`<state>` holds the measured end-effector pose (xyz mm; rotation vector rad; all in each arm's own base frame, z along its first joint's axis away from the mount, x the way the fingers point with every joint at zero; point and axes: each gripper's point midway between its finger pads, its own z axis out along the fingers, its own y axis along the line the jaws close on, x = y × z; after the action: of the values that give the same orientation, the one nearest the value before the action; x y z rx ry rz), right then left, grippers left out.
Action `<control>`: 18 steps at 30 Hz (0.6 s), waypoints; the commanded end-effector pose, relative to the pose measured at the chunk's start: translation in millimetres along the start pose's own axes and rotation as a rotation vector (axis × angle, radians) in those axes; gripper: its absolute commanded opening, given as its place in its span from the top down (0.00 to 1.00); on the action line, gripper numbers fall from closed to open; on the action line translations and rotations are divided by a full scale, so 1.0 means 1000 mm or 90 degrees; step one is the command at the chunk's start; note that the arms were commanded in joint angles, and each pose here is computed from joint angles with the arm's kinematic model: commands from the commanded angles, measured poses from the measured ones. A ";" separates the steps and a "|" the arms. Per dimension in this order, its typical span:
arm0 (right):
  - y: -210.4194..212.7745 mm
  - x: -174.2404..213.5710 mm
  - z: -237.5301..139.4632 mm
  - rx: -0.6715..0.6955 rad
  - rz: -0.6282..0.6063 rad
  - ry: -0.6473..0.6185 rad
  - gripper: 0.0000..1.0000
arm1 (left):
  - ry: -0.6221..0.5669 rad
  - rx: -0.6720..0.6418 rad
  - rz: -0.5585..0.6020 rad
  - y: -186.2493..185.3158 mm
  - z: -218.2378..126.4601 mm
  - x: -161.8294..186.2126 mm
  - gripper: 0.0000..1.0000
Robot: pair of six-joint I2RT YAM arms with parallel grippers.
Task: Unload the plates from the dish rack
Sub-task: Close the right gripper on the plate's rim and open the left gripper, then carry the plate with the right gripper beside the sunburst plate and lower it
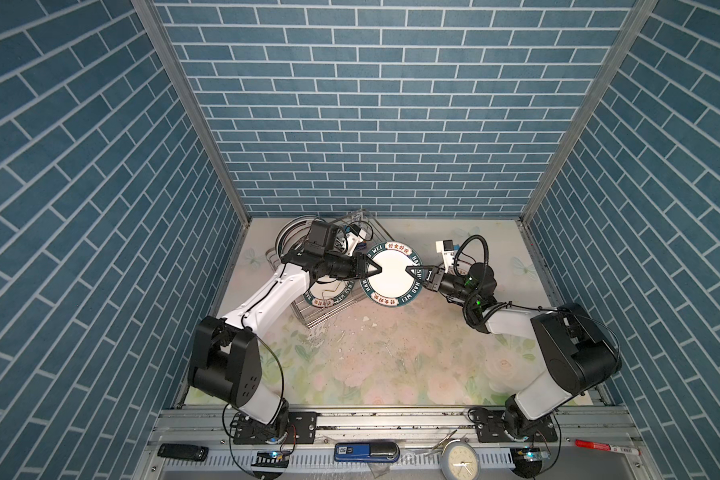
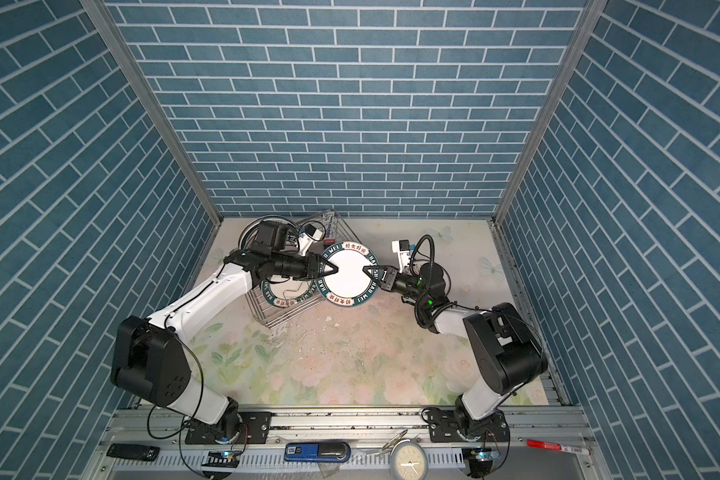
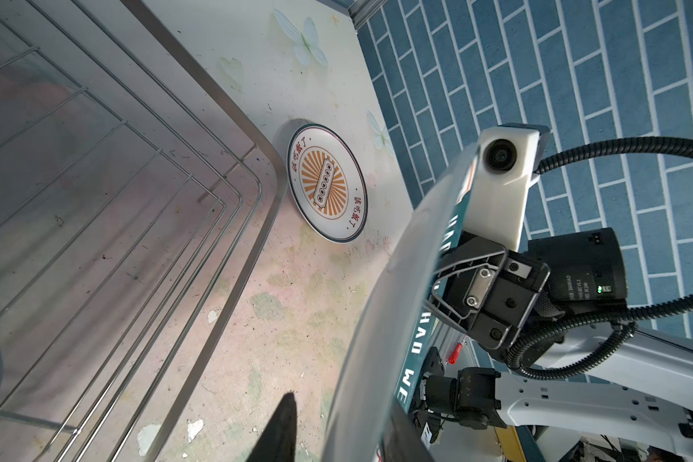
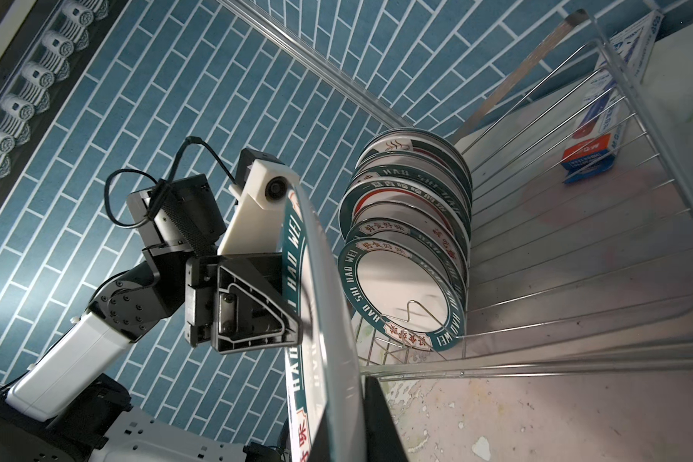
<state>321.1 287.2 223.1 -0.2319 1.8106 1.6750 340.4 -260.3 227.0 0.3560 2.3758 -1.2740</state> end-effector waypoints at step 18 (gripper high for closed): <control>0.048 -0.092 -0.130 0.419 -0.270 -0.253 1.00 | -0.260 -0.408 0.137 0.029 -0.139 -0.039 0.48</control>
<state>315.1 183.9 306.6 -0.1045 1.7561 0.9476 347.7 -158.3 307.4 0.1967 2.1306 -0.5759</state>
